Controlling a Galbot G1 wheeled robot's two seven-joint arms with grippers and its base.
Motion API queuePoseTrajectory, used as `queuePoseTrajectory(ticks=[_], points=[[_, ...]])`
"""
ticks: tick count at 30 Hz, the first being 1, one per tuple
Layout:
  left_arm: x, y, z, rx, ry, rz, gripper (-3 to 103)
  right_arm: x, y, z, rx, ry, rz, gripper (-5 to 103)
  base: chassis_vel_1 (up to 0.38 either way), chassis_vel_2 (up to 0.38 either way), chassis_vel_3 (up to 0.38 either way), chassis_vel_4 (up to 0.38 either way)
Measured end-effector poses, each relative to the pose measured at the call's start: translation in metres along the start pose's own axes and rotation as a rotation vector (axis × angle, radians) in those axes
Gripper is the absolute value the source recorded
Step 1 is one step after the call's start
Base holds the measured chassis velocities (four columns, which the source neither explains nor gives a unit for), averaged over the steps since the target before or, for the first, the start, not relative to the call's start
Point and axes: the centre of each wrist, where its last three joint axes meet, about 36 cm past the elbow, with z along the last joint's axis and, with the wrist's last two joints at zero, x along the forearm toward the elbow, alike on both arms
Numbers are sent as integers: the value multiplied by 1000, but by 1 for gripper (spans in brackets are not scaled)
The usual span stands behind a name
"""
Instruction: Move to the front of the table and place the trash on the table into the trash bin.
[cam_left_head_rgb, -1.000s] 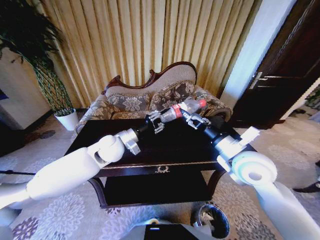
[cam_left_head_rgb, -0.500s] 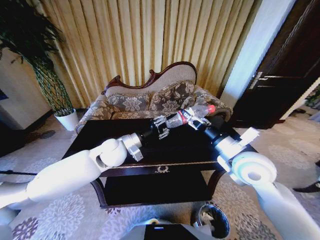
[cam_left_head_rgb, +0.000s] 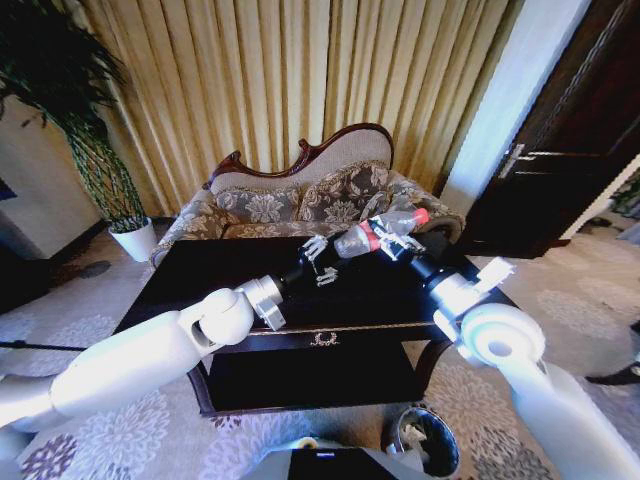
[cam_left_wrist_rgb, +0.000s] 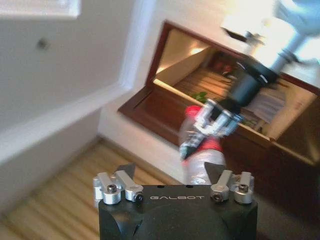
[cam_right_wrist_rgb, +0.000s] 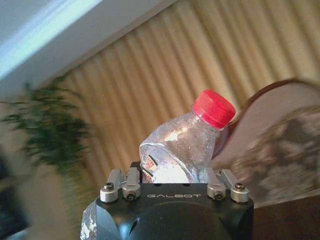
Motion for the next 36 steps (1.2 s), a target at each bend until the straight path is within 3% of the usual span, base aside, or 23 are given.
queuePoseTrajectory(ticks=[1, 3, 4, 7, 8, 9, 12, 13, 16, 18, 20, 23, 24, 27, 30, 36], points=[[0, 0, 0, 0, 0, 0, 77, 0, 0, 0, 0, 0, 0, 47, 0, 0, 0, 0], [13, 11, -5, 93, 58, -56, 88, -6, -19, -1, 36, -23, 65, 47, 0, 0, 0, 0], [13, 11, -5, 93, 58, -56, 88, -6, -19, -1, 36, -23, 65, 47, 0, 0, 0, 0], [40, 28, 2, 210, 201, -197, 99, -5, -38, 1, 192, -51, 152, 47, 0, 0, 0, 0], [56, 34, 8, 270, 288, -290, 100, -2, -45, 4, 275, -56, 186, 47, 0, 0, 0, 0], [56, 34, 8, 270, 288, -290, 100, -2, -45, 4, 275, -56, 186, 47, 0, 0, 0, 0], [78, 45, 29, 367, 435, -488, 100, 7, -51, 11, 395, -51, 236, 47, 0, 0, 0, 0], [78, 45, 29, 367, 435, -488, 100, 7, -51, 11, 395, -51, 236, 47, 0, 0, 0, 0], [91, 65, 51, 505, 547, -696, 100, 17, -51, 22, 472, -29, 263, 47, 0, 0, 0, 0], [95, 72, 55, 529, 568, -740, 100, 20, -50, 24, 490, -24, 266, 47, 0, 0, 0, 0], [110, 87, 62, 596, 621, -830, 100, 29, -48, 27, 528, -14, 275, 47, 0, 0, 0, 0], [131, 84, 57, 701, 689, -876, 100, 41, -47, 28, 560, 2, 284, 47, 0, 0, 0, 0], [131, 84, 57, 701, 689, -876, 100, 41, -47, 28, 560, 2, 284, 47, 0, 0, 0, 0], [156, 64, 44, 785, 743, -872, 100, 55, -42, 28, 577, 21, 286, 47, 0, 0, 0, 0], [171, 40, 35, 815, 759, -881, 100, 62, -40, 29, 584, 29, 290, 47, 0, 0, 0, 0], [172, 34, 24, 809, 728, -881, 100, 69, -32, 34, 571, 32, 292, 47, 0, 0, 0, 0]])
